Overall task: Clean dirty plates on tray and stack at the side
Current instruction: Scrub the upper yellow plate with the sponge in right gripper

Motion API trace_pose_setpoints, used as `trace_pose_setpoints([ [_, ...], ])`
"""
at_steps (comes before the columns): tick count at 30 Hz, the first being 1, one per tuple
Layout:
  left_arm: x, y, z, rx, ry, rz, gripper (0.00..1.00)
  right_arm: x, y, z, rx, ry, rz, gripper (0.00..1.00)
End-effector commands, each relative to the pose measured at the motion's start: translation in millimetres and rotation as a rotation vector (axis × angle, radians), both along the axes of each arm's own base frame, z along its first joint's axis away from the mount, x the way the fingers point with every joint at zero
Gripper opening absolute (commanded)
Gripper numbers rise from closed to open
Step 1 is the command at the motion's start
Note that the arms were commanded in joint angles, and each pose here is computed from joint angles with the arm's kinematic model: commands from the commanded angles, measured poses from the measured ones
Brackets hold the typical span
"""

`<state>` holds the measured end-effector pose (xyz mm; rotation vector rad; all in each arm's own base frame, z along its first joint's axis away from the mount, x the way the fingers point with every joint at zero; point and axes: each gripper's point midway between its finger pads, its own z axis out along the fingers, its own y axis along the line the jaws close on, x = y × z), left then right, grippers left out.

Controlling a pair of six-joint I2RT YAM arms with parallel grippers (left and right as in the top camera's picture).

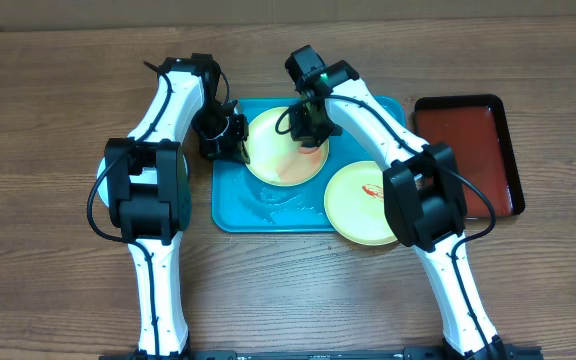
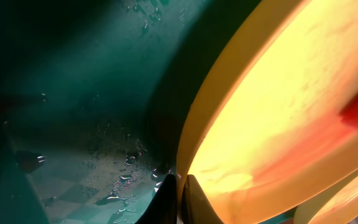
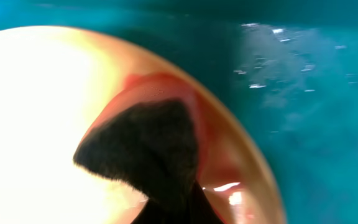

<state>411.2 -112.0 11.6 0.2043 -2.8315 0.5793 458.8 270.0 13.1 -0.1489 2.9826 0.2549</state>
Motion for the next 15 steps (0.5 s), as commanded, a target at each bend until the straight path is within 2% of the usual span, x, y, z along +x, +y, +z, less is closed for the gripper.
trace_pose_setpoints([
  [1, 3, 3, 5, 0.005, -0.029, -0.029, 0.04, -19, 28, -15, 0.08, 0.072, 0.05, 0.04],
  [8, 2, 3, 5, 0.006, -0.027, -0.027, 0.04, -35, 48, -10, 0.179, 0.14, 0.081, 0.04],
  [15, 2, 3, 5, 0.009, -0.022, -0.016, 0.04, -55, 35, -13, 0.129, 0.22, 0.105, 0.04],
])
